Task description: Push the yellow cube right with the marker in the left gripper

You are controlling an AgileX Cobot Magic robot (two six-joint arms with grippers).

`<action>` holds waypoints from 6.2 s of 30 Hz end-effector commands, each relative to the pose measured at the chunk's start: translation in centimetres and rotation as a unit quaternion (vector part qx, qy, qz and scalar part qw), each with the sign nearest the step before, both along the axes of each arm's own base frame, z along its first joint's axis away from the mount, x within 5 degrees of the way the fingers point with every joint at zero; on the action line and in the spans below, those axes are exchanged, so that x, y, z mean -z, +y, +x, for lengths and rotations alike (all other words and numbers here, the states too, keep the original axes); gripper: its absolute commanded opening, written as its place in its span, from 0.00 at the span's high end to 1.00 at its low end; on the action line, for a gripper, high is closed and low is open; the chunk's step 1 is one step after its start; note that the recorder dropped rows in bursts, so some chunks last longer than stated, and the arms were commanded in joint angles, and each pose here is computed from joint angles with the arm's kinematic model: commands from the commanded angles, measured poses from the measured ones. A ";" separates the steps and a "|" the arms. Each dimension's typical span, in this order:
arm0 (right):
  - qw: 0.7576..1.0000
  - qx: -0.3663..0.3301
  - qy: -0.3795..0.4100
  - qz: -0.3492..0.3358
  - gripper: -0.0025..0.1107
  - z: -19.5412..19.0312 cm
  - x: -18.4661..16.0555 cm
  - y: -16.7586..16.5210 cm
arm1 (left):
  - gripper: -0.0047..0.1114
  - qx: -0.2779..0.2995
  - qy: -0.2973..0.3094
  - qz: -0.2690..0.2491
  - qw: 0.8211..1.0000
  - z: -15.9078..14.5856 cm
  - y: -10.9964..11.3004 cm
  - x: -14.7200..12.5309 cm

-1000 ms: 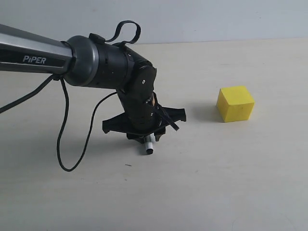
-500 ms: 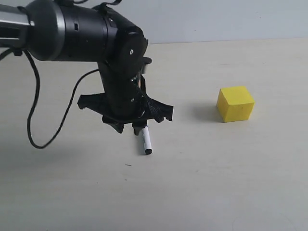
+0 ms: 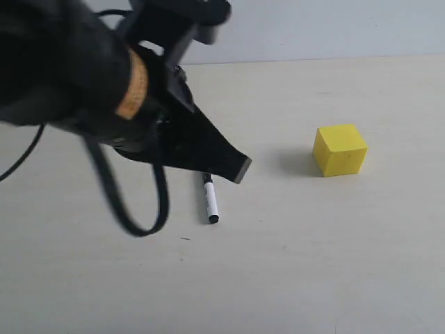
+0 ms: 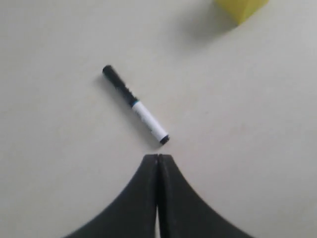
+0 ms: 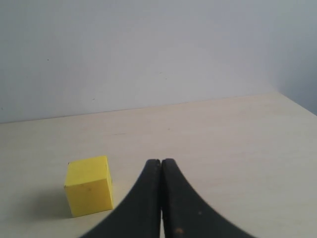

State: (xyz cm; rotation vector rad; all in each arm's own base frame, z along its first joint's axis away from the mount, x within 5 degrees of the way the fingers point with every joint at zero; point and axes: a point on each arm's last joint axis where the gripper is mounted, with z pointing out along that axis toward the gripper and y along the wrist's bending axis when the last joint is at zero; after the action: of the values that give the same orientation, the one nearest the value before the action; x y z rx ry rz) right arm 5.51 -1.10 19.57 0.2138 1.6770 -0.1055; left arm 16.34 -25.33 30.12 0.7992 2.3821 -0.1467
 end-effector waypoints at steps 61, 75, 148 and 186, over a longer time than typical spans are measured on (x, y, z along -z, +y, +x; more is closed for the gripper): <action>1.000 0.004 -0.003 -0.002 0.98 0.0 0.1 0.0 | 0.96 -0.178 -0.426 -0.390 0.797 -15.5 27.3 -5.0; 1.000 0.004 -0.003 -0.002 0.98 0.0 0.1 0.0 | 0.96 -0.203 -0.441 -0.372 0.791 -15.6 27.4 -5.0; 1.000 0.004 -0.004 -0.001 0.98 0.0 0.1 0.0 | 0.96 -0.248 -0.271 -0.208 0.906 -11.1 24.7 12.0; 1.000 0.004 -0.003 -0.002 0.98 0.0 0.1 0.0 | 0.96 -0.248 -0.272 -0.207 0.907 -11.1 24.7 12.0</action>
State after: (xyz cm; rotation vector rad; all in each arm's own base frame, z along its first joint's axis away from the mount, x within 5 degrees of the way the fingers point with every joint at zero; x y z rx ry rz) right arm 5.51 -1.10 19.57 0.2138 1.6770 -0.1055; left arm 5.29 -0.64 18.00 0.0081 1.8576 -0.1792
